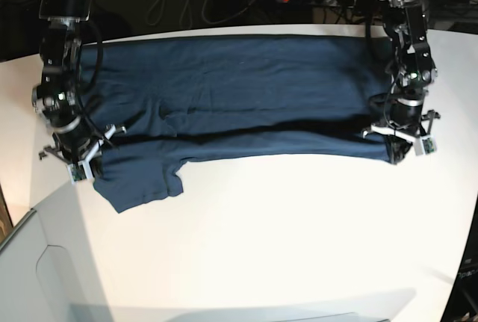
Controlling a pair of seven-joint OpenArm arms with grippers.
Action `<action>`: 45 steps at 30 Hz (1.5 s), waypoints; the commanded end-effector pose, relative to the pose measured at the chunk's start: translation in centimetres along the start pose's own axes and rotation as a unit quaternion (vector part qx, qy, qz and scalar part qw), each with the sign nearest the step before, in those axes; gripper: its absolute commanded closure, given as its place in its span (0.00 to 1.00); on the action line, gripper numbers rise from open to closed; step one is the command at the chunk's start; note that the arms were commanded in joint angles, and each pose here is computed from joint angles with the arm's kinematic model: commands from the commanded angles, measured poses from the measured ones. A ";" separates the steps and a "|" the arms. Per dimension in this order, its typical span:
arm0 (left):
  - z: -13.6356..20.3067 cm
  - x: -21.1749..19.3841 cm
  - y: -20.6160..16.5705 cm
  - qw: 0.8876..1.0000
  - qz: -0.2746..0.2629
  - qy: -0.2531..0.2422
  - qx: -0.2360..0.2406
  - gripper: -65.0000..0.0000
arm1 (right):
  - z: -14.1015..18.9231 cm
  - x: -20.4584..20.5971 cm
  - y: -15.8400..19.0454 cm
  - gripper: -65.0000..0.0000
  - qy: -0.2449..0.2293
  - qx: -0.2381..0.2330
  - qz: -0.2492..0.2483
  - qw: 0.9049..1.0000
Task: Fold the T-shirt properly
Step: 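Fold the grasped middle section with both grippers toward the collar edge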
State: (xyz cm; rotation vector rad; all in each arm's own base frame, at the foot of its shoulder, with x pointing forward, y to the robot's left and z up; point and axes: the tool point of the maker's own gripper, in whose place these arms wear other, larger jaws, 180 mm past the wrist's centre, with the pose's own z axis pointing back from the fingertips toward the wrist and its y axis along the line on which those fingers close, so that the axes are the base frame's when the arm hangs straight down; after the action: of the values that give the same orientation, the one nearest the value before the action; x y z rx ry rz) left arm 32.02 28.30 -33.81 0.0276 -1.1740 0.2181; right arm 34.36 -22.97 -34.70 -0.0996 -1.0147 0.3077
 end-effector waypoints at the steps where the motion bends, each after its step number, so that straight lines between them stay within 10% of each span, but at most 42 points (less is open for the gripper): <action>1: 0.4 1.1 0.4 1.000 -0.004 -0.019 0.005 1.00 | 0.5 1.1 -0.8 1.00 -0.019 -0.009 0.004 1.000; 23: 2.9 -4.1 1.7 0.999 0.022 0.033 0.031 1.00 | 3.0 -4.5 -0.1 1.00 0.037 -0.010 -0.009 0.999; 28: 3.0 -4.3 1.7 0.999 0.021 0.036 0.030 1.00 | 3.1 -4.7 0.0 0.78 0.045 -0.010 -0.007 0.999; 33: 3.5 -4.9 1.5 0.998 0.028 0.040 0.031 0.78 | 3.5 -3.8 -0.2 0.54 0.044 -0.014 0.000 0.999; 45: 3.5 -3.7 2.3 0.998 0.035 0.021 0.045 0.61 | 4.4 -2.0 0.2 0.53 0.023 -0.014 0.015 1.000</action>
State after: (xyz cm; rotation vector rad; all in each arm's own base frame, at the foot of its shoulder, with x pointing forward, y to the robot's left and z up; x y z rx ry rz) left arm 26.24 29.23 -37.55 0.0544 -1.0689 0.3439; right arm 28.81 -23.60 -35.41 -0.1409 -0.9275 0.3013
